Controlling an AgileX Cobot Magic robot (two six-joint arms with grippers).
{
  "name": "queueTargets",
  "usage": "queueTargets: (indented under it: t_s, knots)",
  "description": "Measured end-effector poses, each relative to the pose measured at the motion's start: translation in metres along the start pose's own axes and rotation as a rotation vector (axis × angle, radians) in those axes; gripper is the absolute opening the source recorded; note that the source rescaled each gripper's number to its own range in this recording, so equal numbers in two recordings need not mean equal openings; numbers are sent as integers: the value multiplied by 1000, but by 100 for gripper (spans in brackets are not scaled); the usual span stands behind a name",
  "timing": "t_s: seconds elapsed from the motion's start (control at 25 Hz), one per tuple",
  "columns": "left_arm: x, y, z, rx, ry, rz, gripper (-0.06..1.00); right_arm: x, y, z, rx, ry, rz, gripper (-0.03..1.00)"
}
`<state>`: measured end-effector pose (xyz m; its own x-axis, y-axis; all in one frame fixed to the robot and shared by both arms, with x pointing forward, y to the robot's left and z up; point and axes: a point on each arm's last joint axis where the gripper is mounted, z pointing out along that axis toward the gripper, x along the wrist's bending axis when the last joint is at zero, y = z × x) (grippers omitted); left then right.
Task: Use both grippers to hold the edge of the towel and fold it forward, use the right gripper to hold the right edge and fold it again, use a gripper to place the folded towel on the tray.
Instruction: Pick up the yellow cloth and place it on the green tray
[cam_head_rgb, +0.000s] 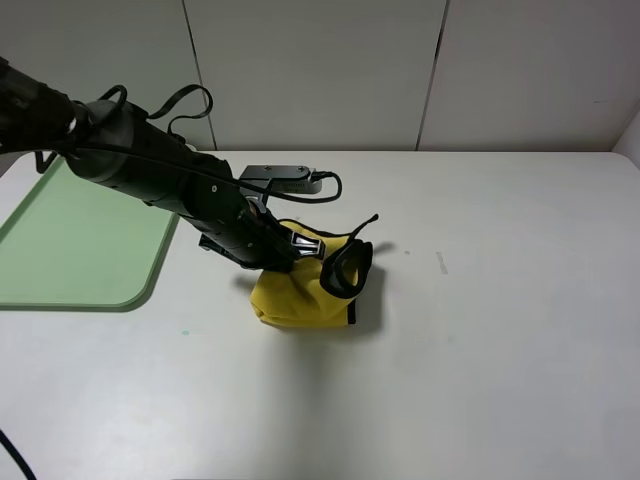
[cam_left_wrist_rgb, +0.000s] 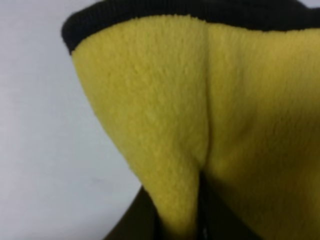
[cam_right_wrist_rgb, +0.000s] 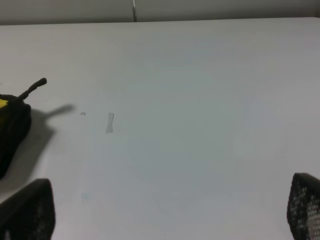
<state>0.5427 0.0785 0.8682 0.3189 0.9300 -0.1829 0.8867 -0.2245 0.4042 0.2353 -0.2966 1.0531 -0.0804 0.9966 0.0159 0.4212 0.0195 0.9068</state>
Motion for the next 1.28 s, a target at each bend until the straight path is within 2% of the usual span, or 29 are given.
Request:
queueTargets:
  t_s: [0.28,0.56,0.88,1.2,1.28]
  knots:
    - [19,13,-31,4,36,28,9,0,0,0,0,0,0,100]
    - [48,25,-63,-9,97,36,9,0,0,0,0,0,0,100]
    - [94,28,-77,37,172,20,9,0,0,0,0,0,2,100]
    - [148,28,-88,35,233,-38,9,0,0,0,0,0,3,100]
    - [154,28,-90,35,240,-41,9,0,0,0,0,0,3,100]
